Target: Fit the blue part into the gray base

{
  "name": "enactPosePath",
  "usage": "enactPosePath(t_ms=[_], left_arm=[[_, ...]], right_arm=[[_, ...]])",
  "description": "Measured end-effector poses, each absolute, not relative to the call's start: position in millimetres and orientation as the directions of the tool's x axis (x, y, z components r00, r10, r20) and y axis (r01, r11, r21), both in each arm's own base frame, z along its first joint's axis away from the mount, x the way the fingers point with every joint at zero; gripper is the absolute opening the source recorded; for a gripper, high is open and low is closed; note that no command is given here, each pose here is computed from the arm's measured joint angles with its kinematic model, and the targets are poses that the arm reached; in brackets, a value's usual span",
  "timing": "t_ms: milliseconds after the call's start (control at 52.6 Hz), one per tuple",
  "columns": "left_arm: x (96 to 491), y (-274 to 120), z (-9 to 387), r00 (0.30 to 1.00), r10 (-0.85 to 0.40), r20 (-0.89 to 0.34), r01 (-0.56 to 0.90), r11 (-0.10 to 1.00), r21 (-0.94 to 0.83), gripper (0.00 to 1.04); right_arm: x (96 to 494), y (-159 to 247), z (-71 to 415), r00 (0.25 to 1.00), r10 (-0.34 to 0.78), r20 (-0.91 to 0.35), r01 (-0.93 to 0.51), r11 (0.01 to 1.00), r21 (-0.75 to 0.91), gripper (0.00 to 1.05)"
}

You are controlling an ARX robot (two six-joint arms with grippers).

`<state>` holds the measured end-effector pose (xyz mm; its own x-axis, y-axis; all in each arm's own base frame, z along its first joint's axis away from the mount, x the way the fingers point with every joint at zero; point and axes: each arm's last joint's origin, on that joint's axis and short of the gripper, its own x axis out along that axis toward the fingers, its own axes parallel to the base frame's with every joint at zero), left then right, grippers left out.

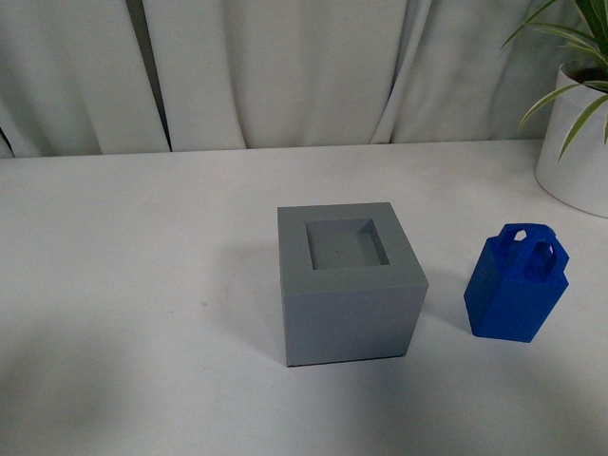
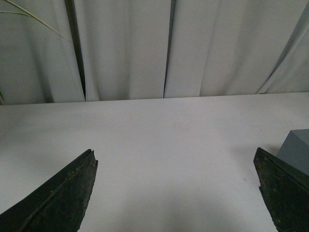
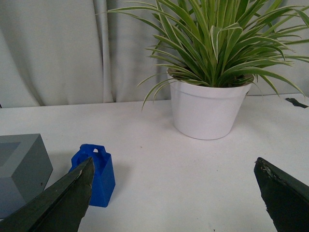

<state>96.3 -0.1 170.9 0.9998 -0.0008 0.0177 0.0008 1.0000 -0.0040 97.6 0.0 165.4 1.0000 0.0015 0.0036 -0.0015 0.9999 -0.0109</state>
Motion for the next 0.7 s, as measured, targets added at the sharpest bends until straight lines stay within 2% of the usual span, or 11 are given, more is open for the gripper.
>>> enactPosePath(t_ms=[703], left_arm=[[96.3, -0.1, 170.9, 1.000, -0.001, 0.018, 0.001, 1.000, -0.004, 0.99]], right_arm=[[97.6, 0.0, 165.4, 1.000, 0.002, 0.004, -0.001, 1.000, -0.011, 0.97]])
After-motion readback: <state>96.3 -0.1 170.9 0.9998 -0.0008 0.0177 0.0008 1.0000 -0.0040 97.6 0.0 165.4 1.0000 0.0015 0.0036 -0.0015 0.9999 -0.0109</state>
